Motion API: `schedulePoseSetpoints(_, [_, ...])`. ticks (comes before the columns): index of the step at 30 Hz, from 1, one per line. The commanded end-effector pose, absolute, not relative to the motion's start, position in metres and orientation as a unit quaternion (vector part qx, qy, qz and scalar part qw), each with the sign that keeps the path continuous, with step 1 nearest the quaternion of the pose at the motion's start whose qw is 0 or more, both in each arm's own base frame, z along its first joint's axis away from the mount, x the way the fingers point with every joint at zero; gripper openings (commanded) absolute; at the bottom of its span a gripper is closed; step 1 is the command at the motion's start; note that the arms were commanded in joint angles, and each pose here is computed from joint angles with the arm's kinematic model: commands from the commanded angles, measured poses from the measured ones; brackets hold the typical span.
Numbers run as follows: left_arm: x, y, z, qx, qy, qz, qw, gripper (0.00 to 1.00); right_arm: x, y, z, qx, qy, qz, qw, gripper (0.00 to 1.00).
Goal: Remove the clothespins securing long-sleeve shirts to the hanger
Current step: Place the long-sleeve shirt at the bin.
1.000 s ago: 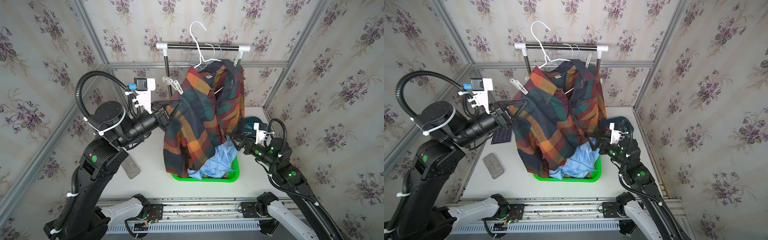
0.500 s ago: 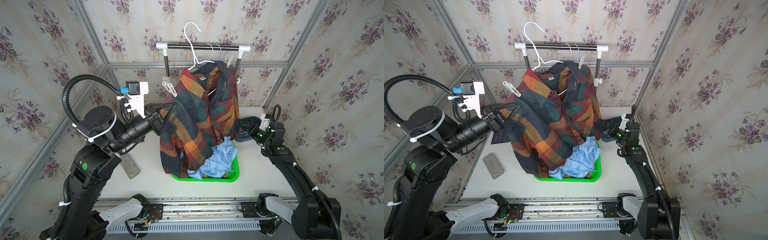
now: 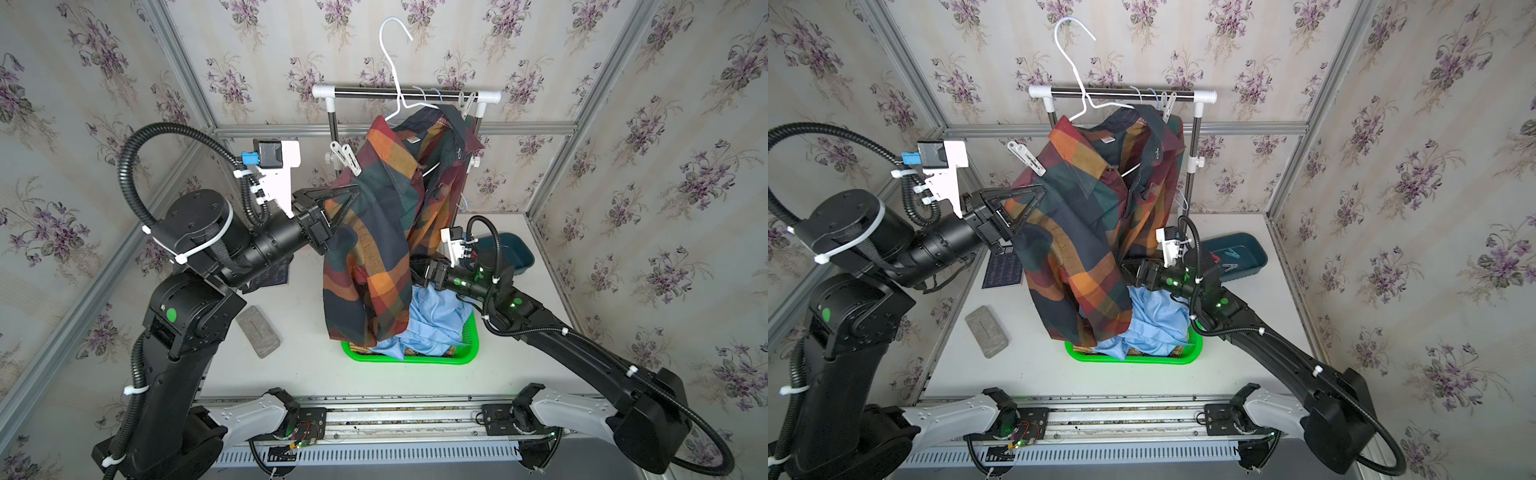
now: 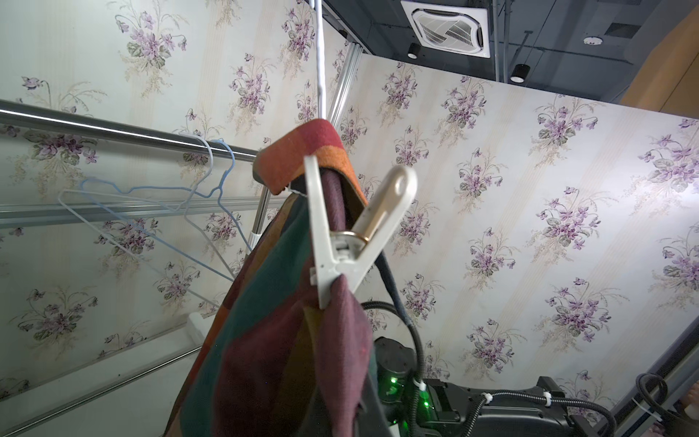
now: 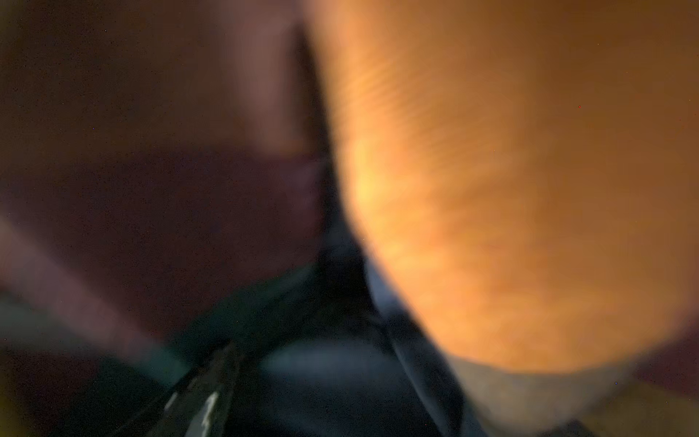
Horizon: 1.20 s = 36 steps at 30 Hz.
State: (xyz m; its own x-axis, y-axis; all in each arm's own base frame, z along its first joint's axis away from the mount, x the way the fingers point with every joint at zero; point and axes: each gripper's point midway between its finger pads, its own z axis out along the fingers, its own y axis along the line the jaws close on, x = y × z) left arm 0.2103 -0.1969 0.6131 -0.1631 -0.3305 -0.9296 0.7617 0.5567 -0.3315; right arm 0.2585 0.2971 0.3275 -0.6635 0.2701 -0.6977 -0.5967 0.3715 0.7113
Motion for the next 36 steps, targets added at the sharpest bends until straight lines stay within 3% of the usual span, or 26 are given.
schedulePoseSetpoints(1, [0.206, -0.2, 0.634, 0.189, 0.588, -0.449, 0.646, 0.0, 0.243, 0.294, 0.344, -0.095, 0.712, 0.576, 0.39, 0.98])
schedulePoseSetpoints(7, [0.219, -0.219, 0.612, 0.192, 0.603, -0.477, 0.61, 0.0, 0.239, 0.276, 0.285, -0.055, 0.75, 0.542, 0.374, 0.99])
schedulePoseSetpoints(11, [0.231, -0.247, 0.575, 0.212, 0.623, -0.505, 0.559, 0.0, 0.234, 0.266, 0.234, -0.021, 0.776, 0.53, 0.342, 0.98])
schedulePoseSetpoints(14, [0.23, -0.261, 0.541, 0.236, 0.635, -0.51, 0.531, 0.0, 0.238, 0.238, 0.215, 0.02, 0.794, 0.491, 0.358, 0.99])
schedulePoseSetpoints(22, [0.239, -0.272, 0.421, 0.27, 0.694, -0.464, 0.479, 0.0, 0.251, 0.126, 0.252, 0.131, 0.782, 0.414, 0.447, 1.0])
schedulePoseSetpoints(28, [0.256, -0.266, 0.345, 0.286, 0.739, -0.372, 0.483, 0.0, 0.269, 0.107, 0.282, 0.153, 0.773, 0.416, 0.454, 1.0])
schedulePoseSetpoints(36, [0.259, -0.246, 0.309, 0.317, 0.736, -0.222, 0.555, 0.0, 0.299, 0.081, 0.314, 0.185, 0.757, 0.43, 0.455, 0.99])
